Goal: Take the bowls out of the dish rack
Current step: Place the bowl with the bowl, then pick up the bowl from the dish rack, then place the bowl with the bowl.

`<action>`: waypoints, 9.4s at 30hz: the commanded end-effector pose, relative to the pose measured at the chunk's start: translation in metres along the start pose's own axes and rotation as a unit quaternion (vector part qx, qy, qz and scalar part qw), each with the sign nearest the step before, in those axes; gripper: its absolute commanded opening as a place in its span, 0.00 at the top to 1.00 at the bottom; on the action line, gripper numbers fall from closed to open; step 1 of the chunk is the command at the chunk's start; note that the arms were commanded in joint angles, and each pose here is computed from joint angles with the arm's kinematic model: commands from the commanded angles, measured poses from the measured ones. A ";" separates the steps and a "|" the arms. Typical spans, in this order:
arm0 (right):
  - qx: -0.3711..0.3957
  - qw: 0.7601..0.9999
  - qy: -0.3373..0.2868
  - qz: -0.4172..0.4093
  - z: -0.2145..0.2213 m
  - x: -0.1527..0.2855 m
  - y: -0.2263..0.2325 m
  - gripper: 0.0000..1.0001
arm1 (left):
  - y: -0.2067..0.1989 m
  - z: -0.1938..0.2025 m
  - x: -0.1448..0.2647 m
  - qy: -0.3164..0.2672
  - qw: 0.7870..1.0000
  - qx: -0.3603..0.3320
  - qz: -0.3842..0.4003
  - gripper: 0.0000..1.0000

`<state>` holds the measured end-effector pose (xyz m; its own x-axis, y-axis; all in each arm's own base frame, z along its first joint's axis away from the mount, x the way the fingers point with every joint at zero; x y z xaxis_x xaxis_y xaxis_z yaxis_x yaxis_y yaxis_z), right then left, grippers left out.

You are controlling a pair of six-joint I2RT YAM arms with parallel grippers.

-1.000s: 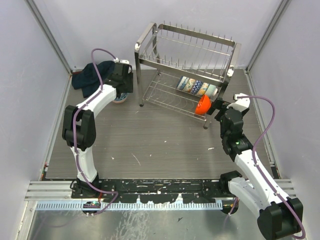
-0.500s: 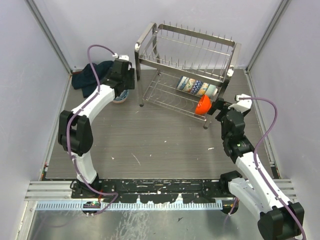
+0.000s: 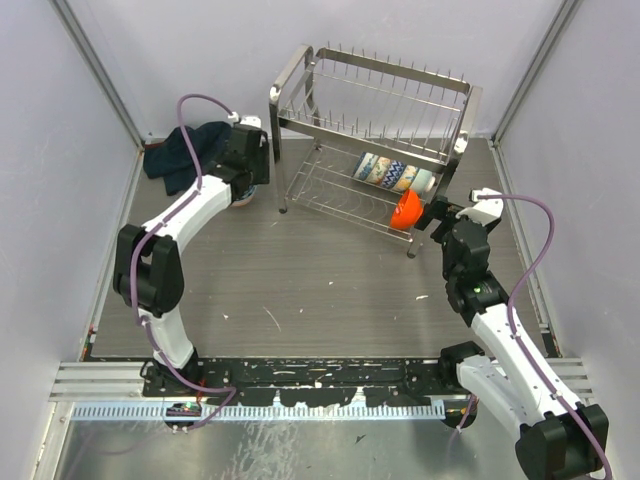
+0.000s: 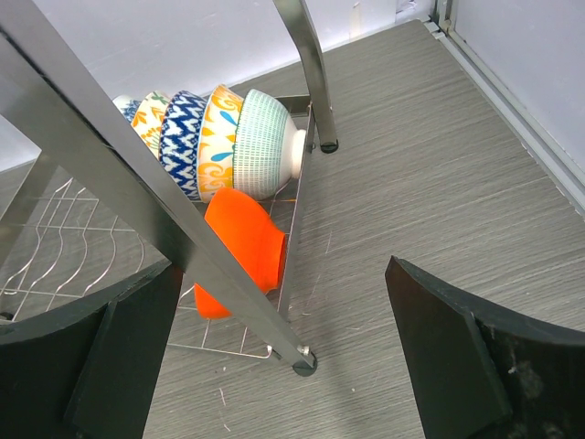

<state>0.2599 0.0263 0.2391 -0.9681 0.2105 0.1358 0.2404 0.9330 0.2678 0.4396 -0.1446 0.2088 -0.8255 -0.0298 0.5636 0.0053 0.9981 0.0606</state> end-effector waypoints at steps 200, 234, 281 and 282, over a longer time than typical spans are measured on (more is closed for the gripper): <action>-0.007 0.999 -0.025 0.045 -0.010 -0.018 -0.002 0.00 | -0.312 0.021 0.100 -0.200 0.730 0.201 0.621 1.00; -0.020 0.998 -0.032 0.053 -0.011 -0.017 -0.010 0.00 | -0.299 0.009 0.123 -0.208 0.710 0.227 0.633 1.00; -0.030 0.999 -0.035 -0.004 -0.022 0.000 0.007 0.00 | 0.041 0.011 0.129 -0.147 0.982 0.115 0.034 1.00; -0.030 0.999 -0.035 -0.005 -0.022 0.000 0.008 0.00 | 0.041 0.002 0.124 -0.148 0.982 0.116 0.034 1.00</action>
<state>0.2637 0.0266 0.2382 -0.9669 0.2160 0.1355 0.2472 0.9247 0.2897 0.3082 -0.1068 0.2589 -0.9483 -0.0055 0.3173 -0.0616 0.9840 -0.1671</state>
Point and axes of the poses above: each gripper's point midway between its finger pads, its own x axis back along the fingers, its own y axis along the line the jaws close on, z = x × y, the point moved 6 cm from there along x, back along the fingers, and after that the axes turned 1 degree about -x, right-handed, at the moved point
